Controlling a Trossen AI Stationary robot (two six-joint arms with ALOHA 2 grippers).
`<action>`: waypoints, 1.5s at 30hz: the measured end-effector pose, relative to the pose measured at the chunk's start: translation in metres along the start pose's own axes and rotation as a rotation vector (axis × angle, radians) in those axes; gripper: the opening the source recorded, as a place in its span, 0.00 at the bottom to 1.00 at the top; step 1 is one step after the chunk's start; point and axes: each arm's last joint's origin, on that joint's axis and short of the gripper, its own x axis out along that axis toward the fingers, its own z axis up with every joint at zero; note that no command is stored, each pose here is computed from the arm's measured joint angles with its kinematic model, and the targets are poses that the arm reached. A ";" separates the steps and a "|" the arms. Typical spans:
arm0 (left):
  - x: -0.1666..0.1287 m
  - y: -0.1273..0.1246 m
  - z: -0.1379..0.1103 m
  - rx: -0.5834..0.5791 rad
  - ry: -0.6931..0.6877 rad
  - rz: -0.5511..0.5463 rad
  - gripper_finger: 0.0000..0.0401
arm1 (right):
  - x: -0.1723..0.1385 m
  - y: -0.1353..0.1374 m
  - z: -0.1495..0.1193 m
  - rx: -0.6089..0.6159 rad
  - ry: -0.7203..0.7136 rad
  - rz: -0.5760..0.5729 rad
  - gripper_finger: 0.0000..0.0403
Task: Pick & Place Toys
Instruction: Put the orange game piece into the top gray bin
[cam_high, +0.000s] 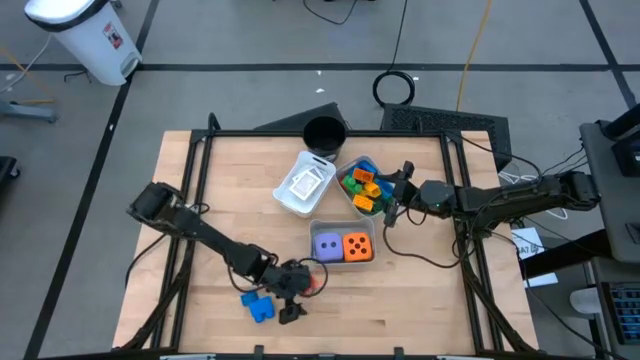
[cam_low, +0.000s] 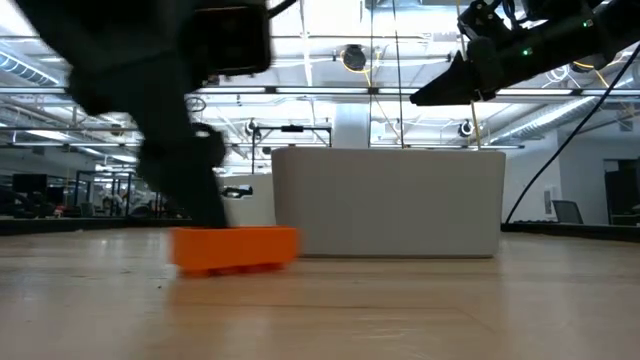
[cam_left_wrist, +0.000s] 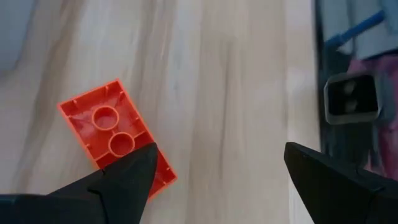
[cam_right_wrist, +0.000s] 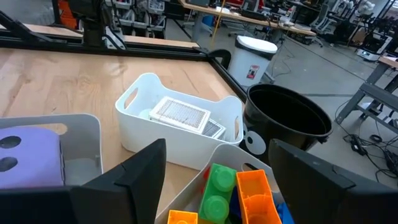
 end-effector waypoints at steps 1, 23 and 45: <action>-0.006 -0.001 -0.002 -0.005 0.015 0.013 0.90 | 0.000 0.000 0.000 0.000 0.000 0.000 0.63; -0.023 0.010 -0.033 -0.020 0.093 0.431 0.90 | 0.000 0.000 -0.001 -0.003 0.008 0.003 0.63; -0.023 0.017 -0.022 -0.004 0.072 0.411 0.35 | 0.000 0.000 -0.001 -0.003 0.008 0.006 0.63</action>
